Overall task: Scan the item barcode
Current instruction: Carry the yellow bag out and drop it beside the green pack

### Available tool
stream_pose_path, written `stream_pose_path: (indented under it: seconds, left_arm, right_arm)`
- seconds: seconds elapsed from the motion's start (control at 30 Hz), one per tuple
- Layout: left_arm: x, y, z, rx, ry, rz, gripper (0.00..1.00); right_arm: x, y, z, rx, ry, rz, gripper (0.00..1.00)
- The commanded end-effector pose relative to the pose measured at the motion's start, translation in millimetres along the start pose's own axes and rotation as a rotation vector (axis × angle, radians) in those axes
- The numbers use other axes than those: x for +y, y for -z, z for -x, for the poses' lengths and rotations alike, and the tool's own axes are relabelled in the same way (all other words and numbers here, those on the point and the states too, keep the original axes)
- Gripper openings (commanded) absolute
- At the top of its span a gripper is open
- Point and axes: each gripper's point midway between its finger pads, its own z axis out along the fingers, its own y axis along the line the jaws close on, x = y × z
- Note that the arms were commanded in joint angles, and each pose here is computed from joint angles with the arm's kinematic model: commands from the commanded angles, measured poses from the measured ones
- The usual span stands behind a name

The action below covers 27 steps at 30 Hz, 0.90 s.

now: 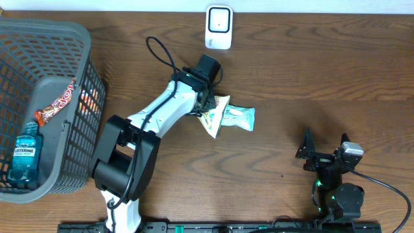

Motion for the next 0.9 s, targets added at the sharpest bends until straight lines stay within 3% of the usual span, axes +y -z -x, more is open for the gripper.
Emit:
stream_pose_path:
  seconds: [0.0,0.1,0.13,0.23,0.47,0.67,0.87]
  left_arm:
    - [-2,7,0,-0.005,0.011,-0.009,0.51]
    - [-2,28,2,-0.005,-0.012,-0.009,0.94]
    - [-3,36,3,-0.011,-0.029,-0.014,0.99]
    - [-6,74,10,-0.059,-0.081,-0.047,0.99]
    - [-5,212,38,-0.382,-0.188,-0.179,0.98]
    - [52,308,53,-0.665,-0.079,-0.137,0.98]
    - [161,371,59,-0.856,0.242,-0.020,0.98]
  right_arm:
    - [-2,0,1,-0.004,0.014,-0.012,0.99]
    - [-2,0,1,-0.004,0.014,-0.012,0.99]
    - [-2,0,1,-0.005,0.014,-0.012,0.99]
    - [-2,0,1,-0.005,0.014,-0.012,0.99]
    - [-2,0,1,-0.005,0.014,-0.012,0.99]
    - [-2,0,1,-0.005,0.014,-0.012,0.99]
    - [-2,0,1,-0.005,0.014,-0.012,0.99]
